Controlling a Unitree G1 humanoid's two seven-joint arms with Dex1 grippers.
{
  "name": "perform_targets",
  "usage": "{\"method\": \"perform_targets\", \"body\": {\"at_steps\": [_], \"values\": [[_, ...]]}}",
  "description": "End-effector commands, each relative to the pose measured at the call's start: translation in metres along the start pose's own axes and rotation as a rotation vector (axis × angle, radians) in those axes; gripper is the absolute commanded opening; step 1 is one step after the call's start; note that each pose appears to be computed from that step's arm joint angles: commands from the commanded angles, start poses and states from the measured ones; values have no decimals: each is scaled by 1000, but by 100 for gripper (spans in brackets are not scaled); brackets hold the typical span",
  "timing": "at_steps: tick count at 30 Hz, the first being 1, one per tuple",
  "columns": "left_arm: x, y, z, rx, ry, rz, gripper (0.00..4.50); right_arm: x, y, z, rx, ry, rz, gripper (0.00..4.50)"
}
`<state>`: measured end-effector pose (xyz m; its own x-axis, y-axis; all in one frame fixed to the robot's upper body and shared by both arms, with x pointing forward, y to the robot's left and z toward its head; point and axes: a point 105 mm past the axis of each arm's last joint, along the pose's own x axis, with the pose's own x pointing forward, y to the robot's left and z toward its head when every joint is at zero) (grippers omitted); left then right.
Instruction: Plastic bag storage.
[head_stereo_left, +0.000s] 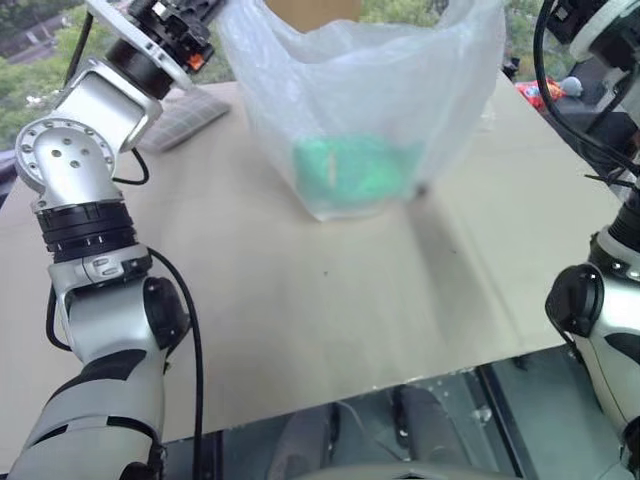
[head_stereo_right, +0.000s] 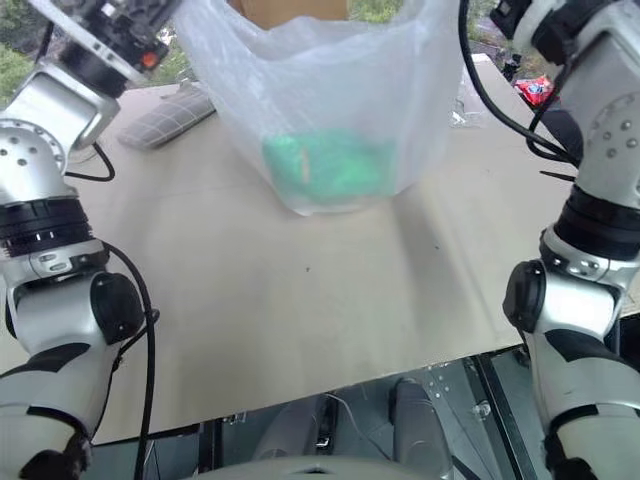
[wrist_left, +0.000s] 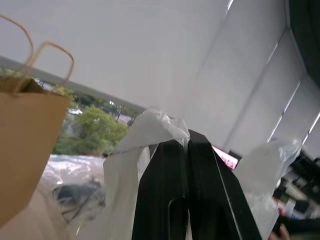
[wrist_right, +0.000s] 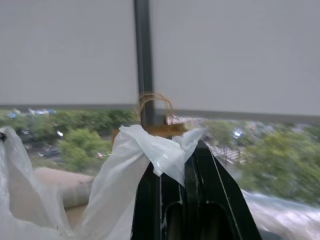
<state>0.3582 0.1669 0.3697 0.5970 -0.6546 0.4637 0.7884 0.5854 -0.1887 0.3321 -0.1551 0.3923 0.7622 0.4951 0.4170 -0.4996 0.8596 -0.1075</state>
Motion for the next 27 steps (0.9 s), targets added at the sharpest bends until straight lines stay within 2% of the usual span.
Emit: {"method": "perform_targets", "body": {"at_steps": [1, 3, 6, 8, 12, 16, 17, 18, 19, 22, 24, 26, 27], "values": [[-8, -26, -43, 82, 113, -57, 12, -32, 9, -22, -36, 69, -38, 0], [-15, -33, -59, 75, 148, -60, 12, -44, 14, -38, -39, 121, -55, 0], [-46, -31, -122, 128, 311, 44, 12, -83, 34, -105, -78, 335, -54, 0], [-62, -34, -148, 163, 360, 55, 12, -103, 40, -140, -94, 444, -50, 0], [-78, -33, -168, 190, 416, 64, 12, -114, 43, -166, -117, 481, -31, 0], [-88, -29, -169, 184, 417, 84, 12, -125, 47, -189, -84, 519, -19, 0], [-90, -30, -168, 177, 414, 79, 0, -128, 46, -193, -81, 530, -17, 57], [-92, -30, -168, 182, 418, 77, 0, -132, 45, -197, -75, 542, -18, 81], [-97, -32, -166, 178, 423, 66, 54, -136, 45, -198, -63, 544, -18, 131], [-110, -35, -156, 200, 426, 69, 158, -153, 40, -196, -125, 585, 2, 257], [-120, -37, -151, 238, 434, 74, 256, -163, 37, -189, -149, 589, 13, 376], [-134, -38, -149, 271, 464, 87, 257, -172, 39, -178, -156, 591, 58, 440], [-140, -38, -148, 296, 480, 94, 257, -177, 41, -173, -153, 593, 86, 440]]}}
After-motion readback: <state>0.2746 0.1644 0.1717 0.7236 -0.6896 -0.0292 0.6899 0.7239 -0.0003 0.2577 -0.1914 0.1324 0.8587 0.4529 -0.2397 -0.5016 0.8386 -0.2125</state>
